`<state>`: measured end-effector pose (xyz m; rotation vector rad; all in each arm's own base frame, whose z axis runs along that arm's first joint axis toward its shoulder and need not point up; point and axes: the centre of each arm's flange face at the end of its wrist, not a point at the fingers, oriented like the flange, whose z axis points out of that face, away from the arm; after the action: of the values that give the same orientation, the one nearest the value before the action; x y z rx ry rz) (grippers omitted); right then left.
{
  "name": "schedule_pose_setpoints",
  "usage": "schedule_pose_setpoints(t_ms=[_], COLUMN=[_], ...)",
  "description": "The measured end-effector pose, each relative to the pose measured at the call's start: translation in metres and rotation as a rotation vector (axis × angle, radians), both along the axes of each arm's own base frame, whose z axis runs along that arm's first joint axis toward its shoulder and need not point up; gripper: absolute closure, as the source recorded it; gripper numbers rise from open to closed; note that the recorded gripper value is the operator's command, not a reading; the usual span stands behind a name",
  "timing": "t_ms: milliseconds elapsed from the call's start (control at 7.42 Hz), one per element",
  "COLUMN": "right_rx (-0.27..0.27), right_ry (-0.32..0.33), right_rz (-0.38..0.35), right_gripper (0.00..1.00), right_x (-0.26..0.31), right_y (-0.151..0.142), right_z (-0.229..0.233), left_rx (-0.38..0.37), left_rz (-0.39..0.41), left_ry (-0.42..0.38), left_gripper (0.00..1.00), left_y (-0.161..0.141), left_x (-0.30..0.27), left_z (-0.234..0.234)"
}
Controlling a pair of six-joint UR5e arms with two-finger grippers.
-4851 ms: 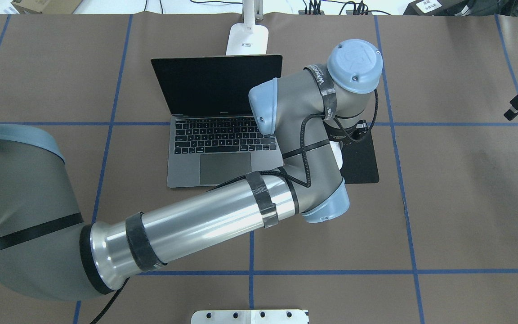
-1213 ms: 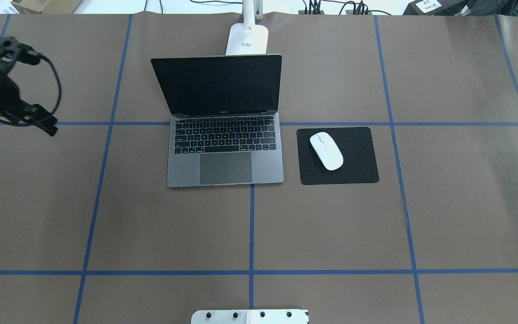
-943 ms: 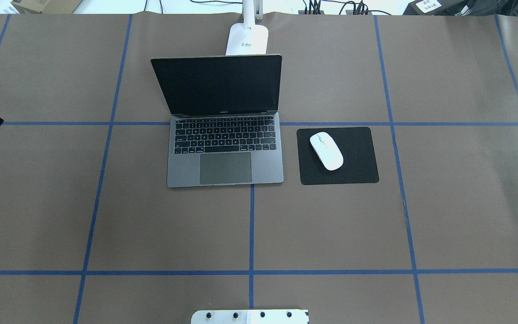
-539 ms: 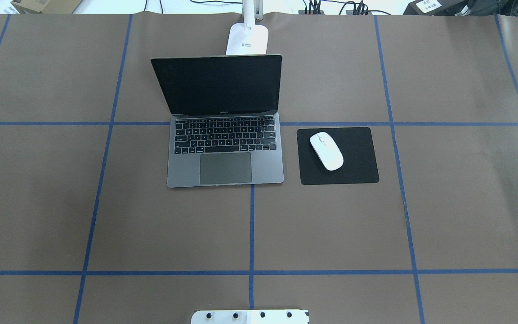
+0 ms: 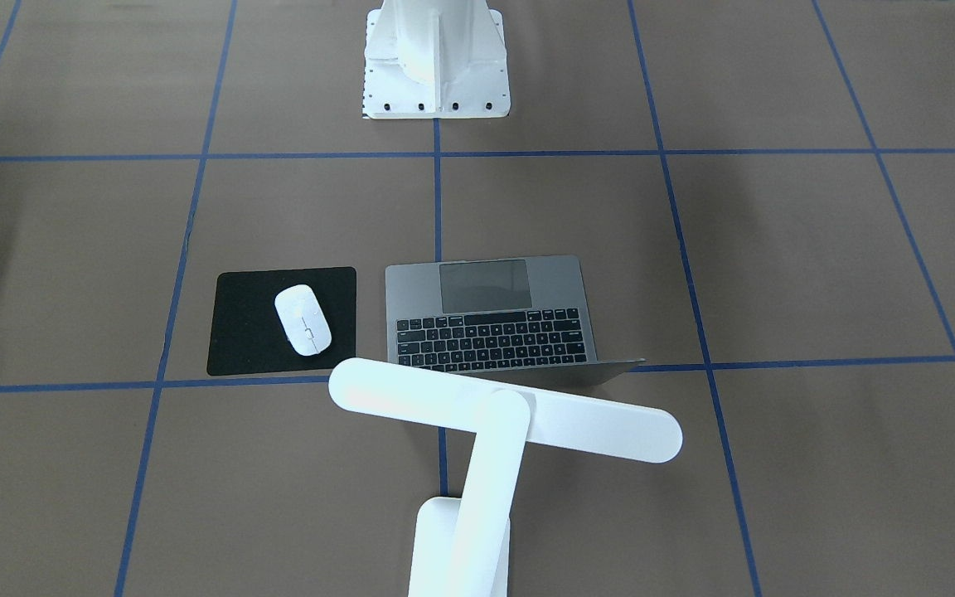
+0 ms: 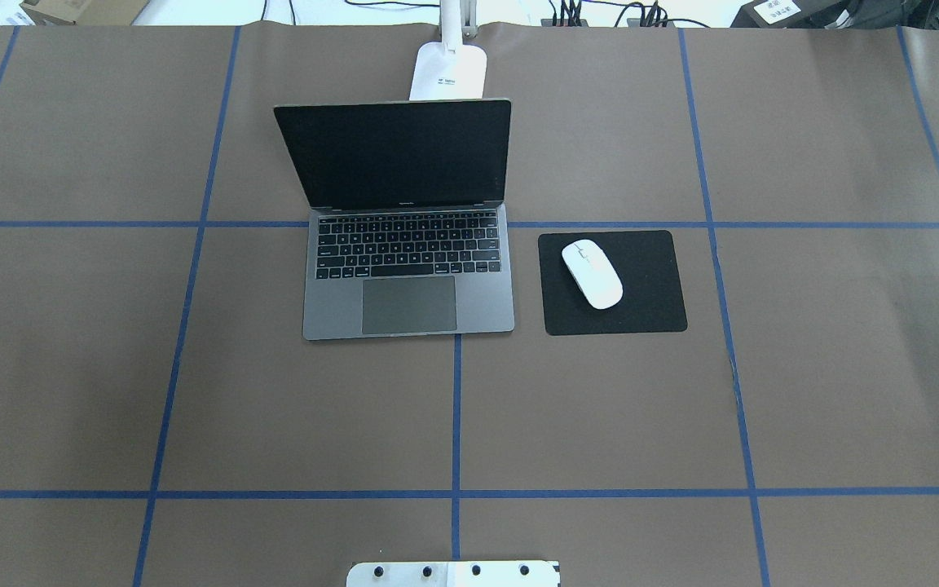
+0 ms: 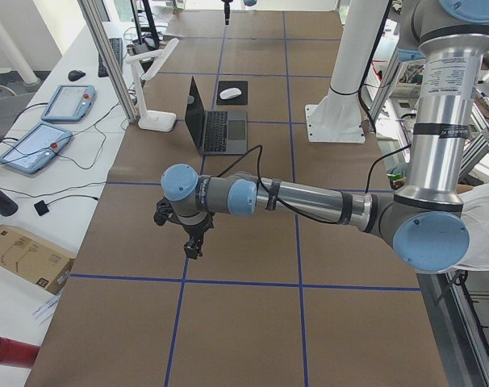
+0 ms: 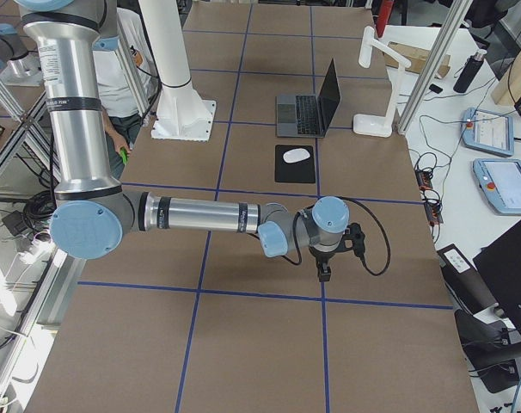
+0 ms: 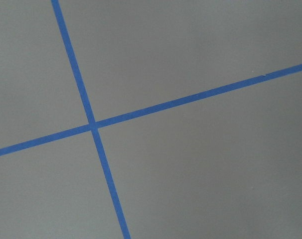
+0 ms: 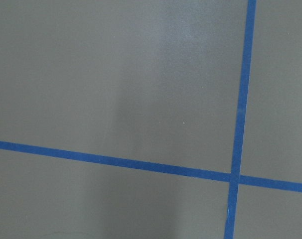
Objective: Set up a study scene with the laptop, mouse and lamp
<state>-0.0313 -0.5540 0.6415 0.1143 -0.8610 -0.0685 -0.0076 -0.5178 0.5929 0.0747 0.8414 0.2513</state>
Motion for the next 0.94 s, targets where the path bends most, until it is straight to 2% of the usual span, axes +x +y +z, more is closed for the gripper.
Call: schedule_pose_setpoints(t_ms=[270, 539, 943], right_rx=[-0.020, -0.033, -0.024], right_ry=[0.007, 0.016, 0.036], right_rz=[-0.032, -0.068, -0.116], right_gripper=[0.02, 0.02, 0.02], right_x=[-0.014, -0.031, -0.019], right_y=[-0.006, -0.015, -0.048], right_z=[-0.002, -0.009, -0.039], left_rx=[-0.021, -0.031, -0.029], left_rz=[-0.003, -0.003, -0.005], left_ry=[-0.004, -0.005, -0.005], left_gripper=[0.01, 0.01, 0.01], left_y=[0.016, 0.019, 0.017], left_x=[-0.003, -0.004, -0.004], left_z=[0.012, 0.017, 0.015])
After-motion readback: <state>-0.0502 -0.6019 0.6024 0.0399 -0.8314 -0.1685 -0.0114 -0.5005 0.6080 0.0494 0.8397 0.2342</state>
